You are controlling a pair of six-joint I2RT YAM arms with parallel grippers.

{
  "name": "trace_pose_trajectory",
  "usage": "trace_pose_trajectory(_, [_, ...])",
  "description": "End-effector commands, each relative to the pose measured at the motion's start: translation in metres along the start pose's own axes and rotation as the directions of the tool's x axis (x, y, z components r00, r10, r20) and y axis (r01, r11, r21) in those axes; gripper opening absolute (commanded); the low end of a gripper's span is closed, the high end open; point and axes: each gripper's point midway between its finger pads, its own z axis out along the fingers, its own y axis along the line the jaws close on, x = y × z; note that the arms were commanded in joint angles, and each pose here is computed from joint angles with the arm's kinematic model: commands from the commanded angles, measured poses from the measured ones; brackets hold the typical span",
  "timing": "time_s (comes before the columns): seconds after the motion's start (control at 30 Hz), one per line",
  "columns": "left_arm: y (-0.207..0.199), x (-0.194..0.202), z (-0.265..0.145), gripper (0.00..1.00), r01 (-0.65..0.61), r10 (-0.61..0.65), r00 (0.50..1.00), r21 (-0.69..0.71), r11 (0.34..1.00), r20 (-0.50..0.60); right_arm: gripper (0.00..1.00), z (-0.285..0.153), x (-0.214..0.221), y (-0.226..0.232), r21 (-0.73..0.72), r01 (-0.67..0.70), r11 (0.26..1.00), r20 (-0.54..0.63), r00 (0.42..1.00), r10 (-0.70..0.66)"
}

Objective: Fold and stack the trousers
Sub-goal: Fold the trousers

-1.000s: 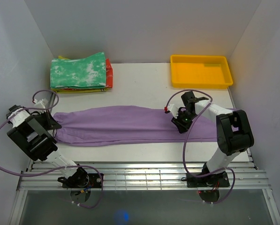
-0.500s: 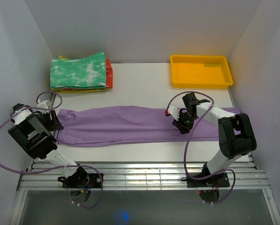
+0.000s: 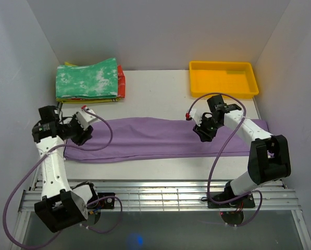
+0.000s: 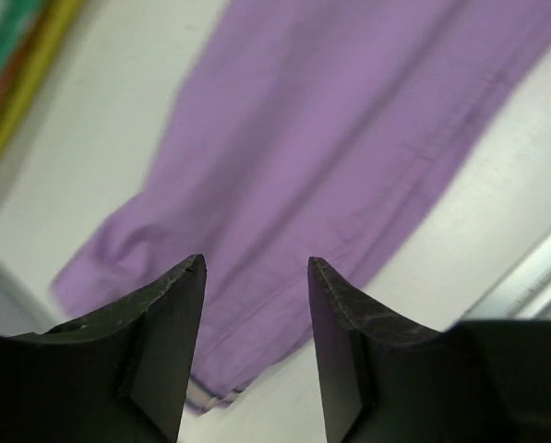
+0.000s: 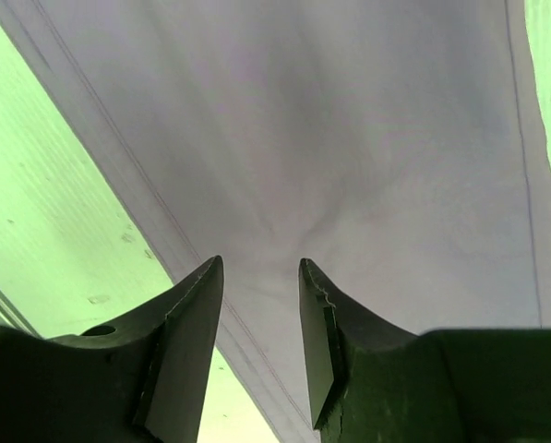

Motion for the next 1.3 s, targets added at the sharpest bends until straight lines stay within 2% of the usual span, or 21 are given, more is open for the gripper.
trace_pose_trajectory(0.0, [-0.057, 0.026, 0.039, 0.58, -0.043, 0.055, 0.997, 0.208, 0.977, -0.050, 0.45, 0.000, -0.016, 0.018, -0.070, -0.052, 0.996, 0.062, 0.996, 0.056])
trace_pose_trajectory(0.07, [-0.082, 0.038, 0.054, 0.56, -0.057, 0.081, 0.994, 0.283, 0.958, -0.075, 0.44, 0.008, -0.015, 0.024, -0.091, -0.069, 0.993, 0.057, 0.996, 0.074])
trace_pose_trajectory(0.27, [-0.117, 0.068, 0.083, 0.52, -0.098, 0.170, 0.971, 0.370, 0.924, -0.167, 0.42, 0.037, -0.002, 0.031, -0.132, -0.124, 0.983, 0.014, 0.992, 0.127])
trace_pose_trajectory(0.43, [-0.123, 0.081, 0.100, 0.52, -0.144, 0.229, 0.954, 0.375, 0.916, -0.193, 0.41, 0.048, 0.008, 0.031, -0.135, -0.142, 0.981, -0.023, 0.990, 0.140])
trace_pose_trajectory(0.73, [-0.137, 0.093, 0.119, 0.51, -0.140, 0.252, 0.942, 0.424, 0.895, -0.220, 0.41, 0.052, 0.016, 0.030, -0.124, -0.144, 0.982, -0.053, 0.989, 0.138])
trace_pose_trajectory(0.93, [-0.133, 0.103, 0.127, 0.38, -0.159, 0.275, 0.929, 0.403, 0.901, -0.247, 0.41, 0.052, 0.017, 0.029, -0.121, -0.141, 0.983, -0.057, 0.989, 0.135])
trace_pose_trajectory(0.97, [-0.132, 0.103, 0.128, 0.30, -0.160, 0.274, 0.929, 0.401, 0.902, -0.247, 0.41, 0.052, 0.017, 0.029, -0.121, -0.143, 0.982, -0.057, 0.989, 0.136])
trace_pose_trajectory(1.1, [-0.127, 0.093, 0.125, 0.07, -0.180, 0.280, 0.933, 0.384, 0.905, -0.224, 0.41, 0.051, 0.018, 0.028, -0.114, -0.138, 0.984, -0.060, 0.989, 0.132])
trace_pose_trajectory(1.2, [-0.125, 0.085, 0.118, 0.00, -0.197, 0.288, 0.935, 0.375, 0.906, -0.206, 0.40, 0.051, 0.020, 0.028, -0.109, -0.134, 0.985, -0.067, 0.990, 0.127])
trace_pose_trajectory(1.27, [-0.126, 0.082, 0.114, 0.00, -0.202, 0.292, 0.936, 0.375, 0.905, -0.198, 0.40, 0.051, 0.021, 0.028, -0.106, -0.131, 0.986, -0.070, 0.990, 0.124])
